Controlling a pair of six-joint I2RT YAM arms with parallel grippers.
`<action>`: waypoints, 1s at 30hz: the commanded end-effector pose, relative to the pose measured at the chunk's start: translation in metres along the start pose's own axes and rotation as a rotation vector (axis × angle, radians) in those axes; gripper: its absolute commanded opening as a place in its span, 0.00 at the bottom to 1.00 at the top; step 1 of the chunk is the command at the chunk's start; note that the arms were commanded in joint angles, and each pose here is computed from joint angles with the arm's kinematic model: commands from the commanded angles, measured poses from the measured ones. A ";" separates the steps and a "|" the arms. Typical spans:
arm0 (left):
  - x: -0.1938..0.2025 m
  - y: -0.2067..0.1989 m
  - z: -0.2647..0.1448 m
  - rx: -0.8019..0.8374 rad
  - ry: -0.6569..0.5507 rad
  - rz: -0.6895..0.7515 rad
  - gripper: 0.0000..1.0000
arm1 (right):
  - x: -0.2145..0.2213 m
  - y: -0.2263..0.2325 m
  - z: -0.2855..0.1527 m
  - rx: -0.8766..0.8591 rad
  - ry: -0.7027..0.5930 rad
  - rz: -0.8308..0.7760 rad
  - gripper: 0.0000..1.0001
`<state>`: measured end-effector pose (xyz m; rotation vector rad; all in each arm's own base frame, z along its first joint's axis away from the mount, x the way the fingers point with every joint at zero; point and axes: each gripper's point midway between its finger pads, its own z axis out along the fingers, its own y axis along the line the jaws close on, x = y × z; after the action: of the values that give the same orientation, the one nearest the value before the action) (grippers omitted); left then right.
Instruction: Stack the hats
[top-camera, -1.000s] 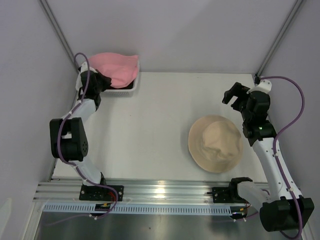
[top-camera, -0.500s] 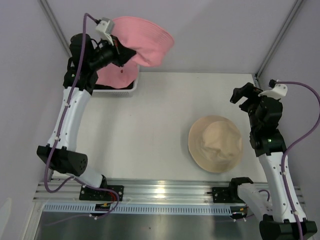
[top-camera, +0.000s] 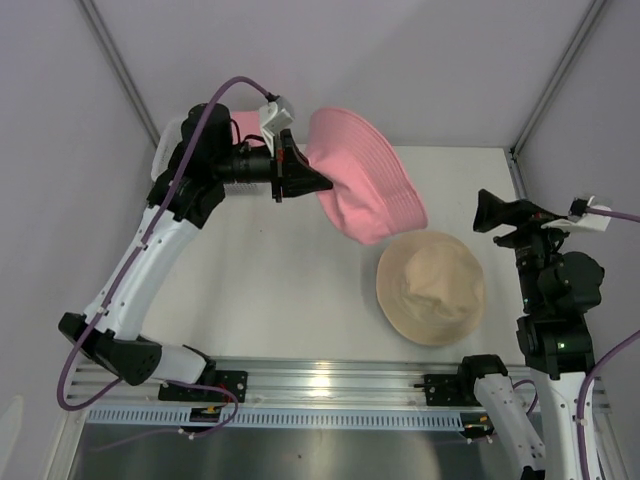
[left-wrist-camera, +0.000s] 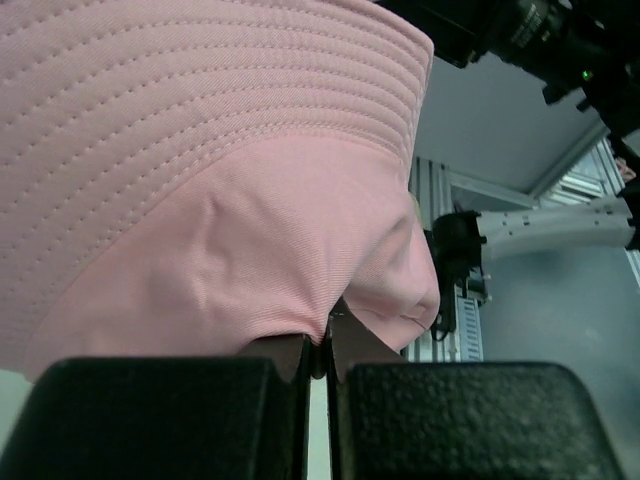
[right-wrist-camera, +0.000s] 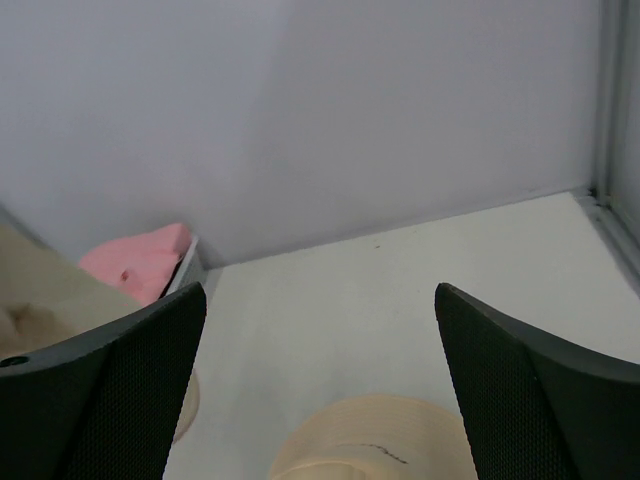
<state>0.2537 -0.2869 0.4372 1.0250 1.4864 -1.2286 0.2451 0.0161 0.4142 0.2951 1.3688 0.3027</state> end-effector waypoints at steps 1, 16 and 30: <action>-0.003 -0.029 -0.016 0.033 0.019 0.149 0.01 | 0.011 0.050 -0.017 -0.317 0.063 -0.085 0.99; 0.017 -0.028 -0.003 0.046 0.048 0.073 0.01 | 0.014 0.166 -0.035 -1.041 0.143 -0.015 1.00; 0.019 -0.006 0.002 -0.081 0.053 0.026 0.06 | 0.037 0.198 0.009 -0.848 0.302 0.100 0.00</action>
<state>0.2335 -0.2889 0.4109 1.0870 1.5498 -1.1820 0.2378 0.2320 0.4324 -0.6171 1.3770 1.0703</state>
